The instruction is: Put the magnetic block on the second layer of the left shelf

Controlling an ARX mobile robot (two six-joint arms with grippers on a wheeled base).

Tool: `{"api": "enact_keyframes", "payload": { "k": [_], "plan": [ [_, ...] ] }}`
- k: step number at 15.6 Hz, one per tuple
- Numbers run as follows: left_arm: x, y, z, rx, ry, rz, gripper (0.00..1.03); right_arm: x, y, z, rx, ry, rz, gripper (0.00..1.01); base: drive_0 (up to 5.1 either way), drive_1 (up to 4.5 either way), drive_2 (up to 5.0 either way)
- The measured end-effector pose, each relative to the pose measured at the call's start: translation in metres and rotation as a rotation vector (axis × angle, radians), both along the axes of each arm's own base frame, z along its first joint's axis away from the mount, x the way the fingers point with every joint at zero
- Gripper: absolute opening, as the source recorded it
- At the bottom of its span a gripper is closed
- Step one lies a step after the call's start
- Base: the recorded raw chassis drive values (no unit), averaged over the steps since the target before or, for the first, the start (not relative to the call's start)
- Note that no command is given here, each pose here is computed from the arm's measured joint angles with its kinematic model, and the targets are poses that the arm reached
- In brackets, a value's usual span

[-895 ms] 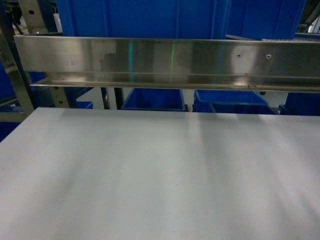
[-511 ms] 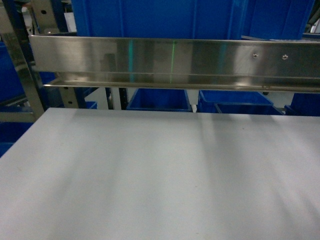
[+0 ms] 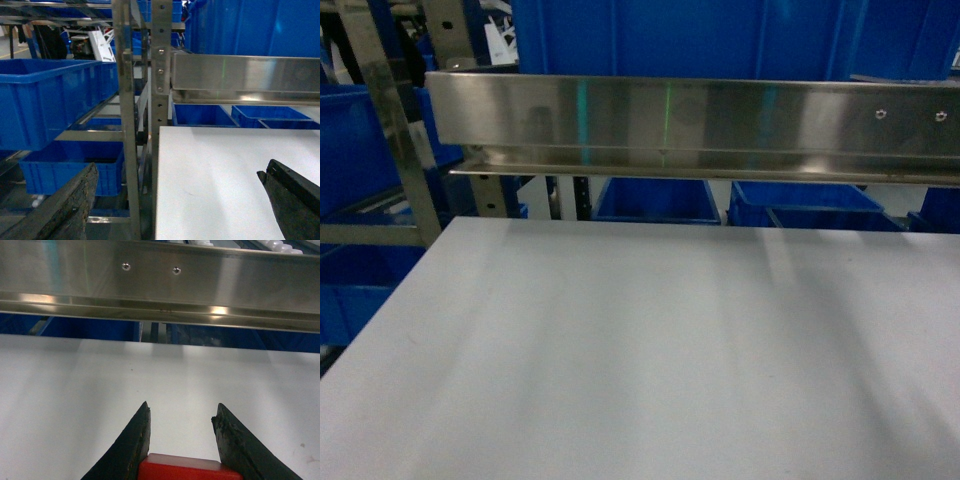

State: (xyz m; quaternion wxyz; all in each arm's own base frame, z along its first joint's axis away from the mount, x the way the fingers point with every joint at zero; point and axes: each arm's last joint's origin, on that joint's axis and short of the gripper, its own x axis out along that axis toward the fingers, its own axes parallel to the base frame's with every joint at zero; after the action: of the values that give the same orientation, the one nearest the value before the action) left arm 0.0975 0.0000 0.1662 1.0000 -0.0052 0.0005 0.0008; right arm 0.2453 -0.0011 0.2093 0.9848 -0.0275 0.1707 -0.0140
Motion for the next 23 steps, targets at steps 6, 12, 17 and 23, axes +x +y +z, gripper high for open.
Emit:
{"api": "enact_keyframes", "payload": {
  "k": [6,12,17,23],
  "plan": [
    [0.0000,-0.0001,-0.0001,0.000,0.001,-0.002,0.98,0.0000,0.0000,0.0001,0.000,-0.001,0.000,0.33,-5.1,2.37,2.4],
    [0.0000,0.0000,-0.0001,0.000,0.001,-0.002,0.98,-0.0002,0.0000,-0.0002,0.000,-0.001,0.000,0.33,-4.9,2.51,2.5],
    [0.0000,0.0000,-0.0001,0.000,0.001,-0.001,0.98,-0.0004,0.0000,-0.0011,0.000,0.006,0.000,0.33,-4.8,2.17,2.9],
    [0.0000,0.0000,-0.0001,0.000,0.001,-0.002,0.98,-0.0003,-0.0001,-0.0006,0.000,0.002,-0.001,0.33,-4.9,1.40,3.3]
  ]
}}
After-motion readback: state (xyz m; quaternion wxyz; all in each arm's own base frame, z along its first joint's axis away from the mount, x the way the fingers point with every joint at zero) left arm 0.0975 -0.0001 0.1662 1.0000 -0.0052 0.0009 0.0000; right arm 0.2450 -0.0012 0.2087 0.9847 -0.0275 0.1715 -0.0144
